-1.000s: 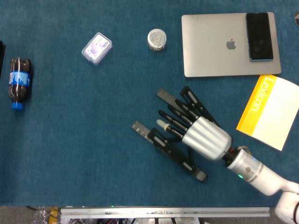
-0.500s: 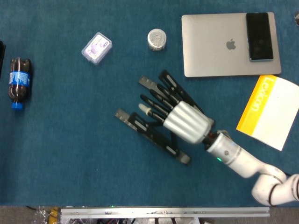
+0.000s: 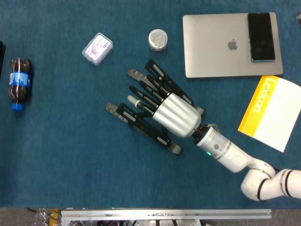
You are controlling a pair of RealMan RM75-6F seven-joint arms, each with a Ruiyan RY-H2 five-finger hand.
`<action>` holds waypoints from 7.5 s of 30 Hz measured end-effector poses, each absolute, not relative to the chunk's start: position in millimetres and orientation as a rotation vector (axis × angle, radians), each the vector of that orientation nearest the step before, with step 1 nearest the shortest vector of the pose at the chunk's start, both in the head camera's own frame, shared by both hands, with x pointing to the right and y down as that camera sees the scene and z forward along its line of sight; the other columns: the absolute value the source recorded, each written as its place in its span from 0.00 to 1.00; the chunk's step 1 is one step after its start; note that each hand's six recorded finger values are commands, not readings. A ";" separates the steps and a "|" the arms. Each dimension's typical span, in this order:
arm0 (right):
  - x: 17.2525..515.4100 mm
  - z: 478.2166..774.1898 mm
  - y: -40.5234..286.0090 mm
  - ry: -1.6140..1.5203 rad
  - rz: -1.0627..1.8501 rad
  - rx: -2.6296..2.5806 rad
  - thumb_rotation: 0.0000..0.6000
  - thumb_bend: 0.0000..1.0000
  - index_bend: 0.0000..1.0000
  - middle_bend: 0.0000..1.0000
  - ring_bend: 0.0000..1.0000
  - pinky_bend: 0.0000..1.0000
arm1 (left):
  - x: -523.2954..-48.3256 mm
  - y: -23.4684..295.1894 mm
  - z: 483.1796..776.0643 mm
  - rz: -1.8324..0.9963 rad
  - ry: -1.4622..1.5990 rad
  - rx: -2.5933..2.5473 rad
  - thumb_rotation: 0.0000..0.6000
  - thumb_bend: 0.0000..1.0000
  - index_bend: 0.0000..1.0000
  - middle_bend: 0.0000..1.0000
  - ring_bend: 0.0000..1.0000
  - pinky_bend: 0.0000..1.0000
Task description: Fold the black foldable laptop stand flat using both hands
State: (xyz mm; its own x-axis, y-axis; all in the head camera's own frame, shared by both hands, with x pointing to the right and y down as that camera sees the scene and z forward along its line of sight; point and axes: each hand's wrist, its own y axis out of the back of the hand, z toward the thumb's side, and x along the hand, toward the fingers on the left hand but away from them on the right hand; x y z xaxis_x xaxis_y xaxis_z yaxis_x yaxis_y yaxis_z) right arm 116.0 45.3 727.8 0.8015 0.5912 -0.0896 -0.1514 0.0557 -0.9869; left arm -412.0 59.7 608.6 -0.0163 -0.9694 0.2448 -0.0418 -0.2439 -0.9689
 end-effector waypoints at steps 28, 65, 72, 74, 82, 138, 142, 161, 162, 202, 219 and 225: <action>163.9 691.2 -9.9 -0.882 0.798 -2.270 1.00 0.00 0.00 0.03 0.00 0.00 | -397.8 52.8 613.2 -1.370 1.082 -1.496 1.00 0.25 0.00 0.00 0.00 0.00; 106.8 730.9 -48.9 -0.973 0.737 -2.888 1.00 0.03 0.11 0.29 0.12 0.25 | -399.5 54.6 618.6 -1.397 1.068 -1.513 1.00 0.25 0.00 0.00 0.00 0.00; 115.3 720.5 -40.1 -0.923 0.722 -2.897 1.00 0.03 0.11 0.29 0.12 0.27 | -400.6 55.9 623.3 -1.404 1.067 -1.542 1.00 0.25 0.00 0.00 0.00 0.00; 120.0 716.1 -36.9 -0.911 0.716 -2.897 1.00 0.03 0.11 0.29 0.12 0.27 | -398.8 55.5 623.5 -1.400 1.063 -1.547 1.00 0.25 0.00 0.00 0.00 0.00; 142.7 701.1 -23.4 -0.872 0.711 -2.890 1.00 0.03 0.11 0.29 0.12 0.27 | -391.0 55.5 626.4 -1.393 1.041 -1.566 1.00 0.25 0.00 0.00 0.00 0.00; 317.7 659.6 110.1 -0.902 0.744 -2.901 1.00 0.04 0.11 0.29 0.12 0.28 | -365.9 71.9 626.9 -1.354 1.028 -1.596 1.00 0.25 0.00 0.00 0.00 0.00; 321.2 661.3 111.2 -0.919 0.751 -2.898 1.00 0.04 0.11 0.29 0.12 0.28 | -364.8 71.5 626.5 -1.351 1.026 -1.596 1.00 0.25 0.00 0.00 0.00 0.00; 311.9 669.2 107.8 -0.918 0.724 -2.929 1.00 0.04 0.11 0.29 0.12 0.28 | -359.3 64.3 622.3 -1.310 1.004 -1.613 1.00 0.25 0.00 0.00 0.00 0.00; 310.7 669.2 107.0 -0.919 0.721 -2.929 1.00 0.04 0.11 0.29 0.12 0.28 | -357.9 63.9 622.2 -1.305 1.001 -1.622 1.00 0.25 0.00 0.00 0.00 0.00; 281.6 663.8 96.2 -0.868 0.602 -2.965 1.00 0.04 0.11 0.29 0.12 0.28 | -260.4 86.6 648.7 -1.158 0.744 -2.384 1.00 0.25 0.00 0.04 0.07 0.01; 273.6 665.0 95.4 -0.851 0.578 -2.980 1.00 0.04 0.11 0.29 0.12 0.28 | -235.9 98.8 654.6 -1.116 0.768 -3.004 1.00 0.26 0.00 0.05 0.08 0.10; 272.2 665.5 94.8 -0.848 0.577 -2.980 1.00 0.04 0.11 0.29 0.12 0.28 | -222.5 98.1 661.7 -1.083 0.739 -3.231 1.00 0.26 0.00 0.05 0.08 0.11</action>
